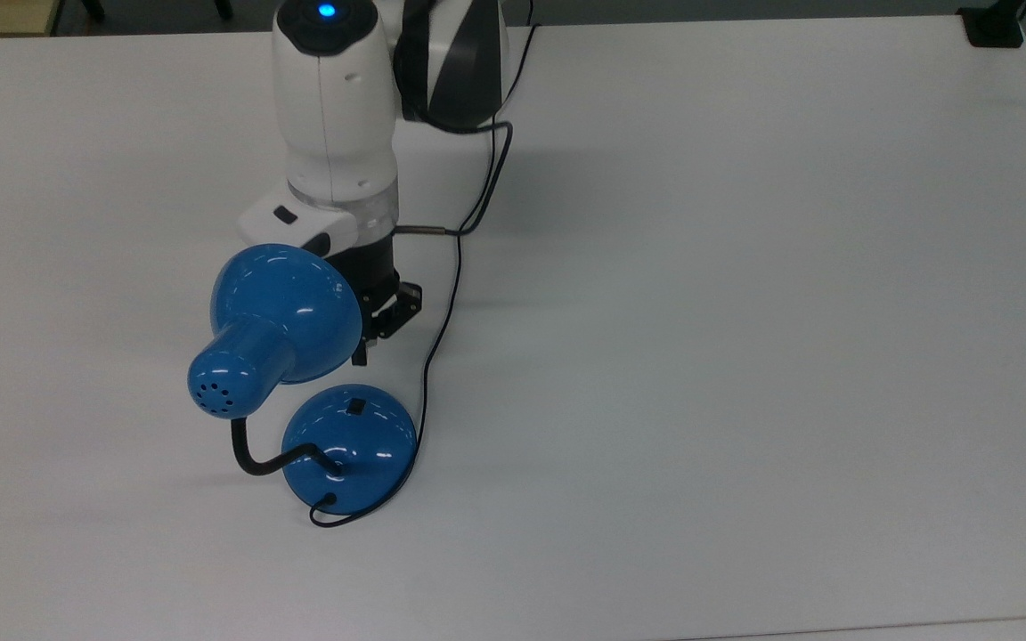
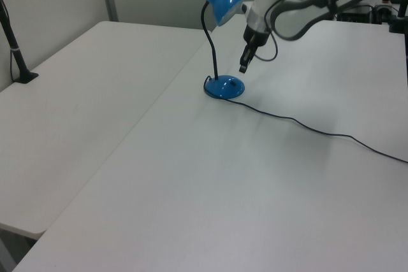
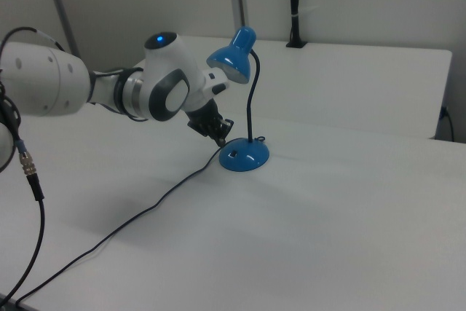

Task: Turn on the lamp
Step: 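Lower the gripper tip onto the switch on the lamp base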

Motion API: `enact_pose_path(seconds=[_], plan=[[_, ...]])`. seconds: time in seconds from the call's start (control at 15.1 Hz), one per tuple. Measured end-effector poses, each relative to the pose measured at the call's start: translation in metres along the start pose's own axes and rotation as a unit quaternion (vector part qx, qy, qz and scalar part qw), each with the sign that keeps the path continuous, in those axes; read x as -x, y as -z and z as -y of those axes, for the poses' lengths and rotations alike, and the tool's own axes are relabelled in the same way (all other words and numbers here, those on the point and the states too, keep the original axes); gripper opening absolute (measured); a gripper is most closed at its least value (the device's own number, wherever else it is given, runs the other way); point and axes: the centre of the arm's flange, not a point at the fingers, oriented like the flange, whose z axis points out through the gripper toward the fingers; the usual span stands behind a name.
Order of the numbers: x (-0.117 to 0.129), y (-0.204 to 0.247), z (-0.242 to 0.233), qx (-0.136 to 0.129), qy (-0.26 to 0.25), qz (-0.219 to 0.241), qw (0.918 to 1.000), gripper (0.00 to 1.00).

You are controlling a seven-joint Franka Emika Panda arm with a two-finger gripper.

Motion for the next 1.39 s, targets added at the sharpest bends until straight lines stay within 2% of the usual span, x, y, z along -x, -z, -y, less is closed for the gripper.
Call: enact_pose_path(seconds=[0.4,1.39], plan=[[0.0,-0.042,0.007,0.004,-0.018,-0.042,0.9989,0.01],[-0.008,-0.052,-0.002,0.014,-0.028,-0.067,0.9973,0.01]])
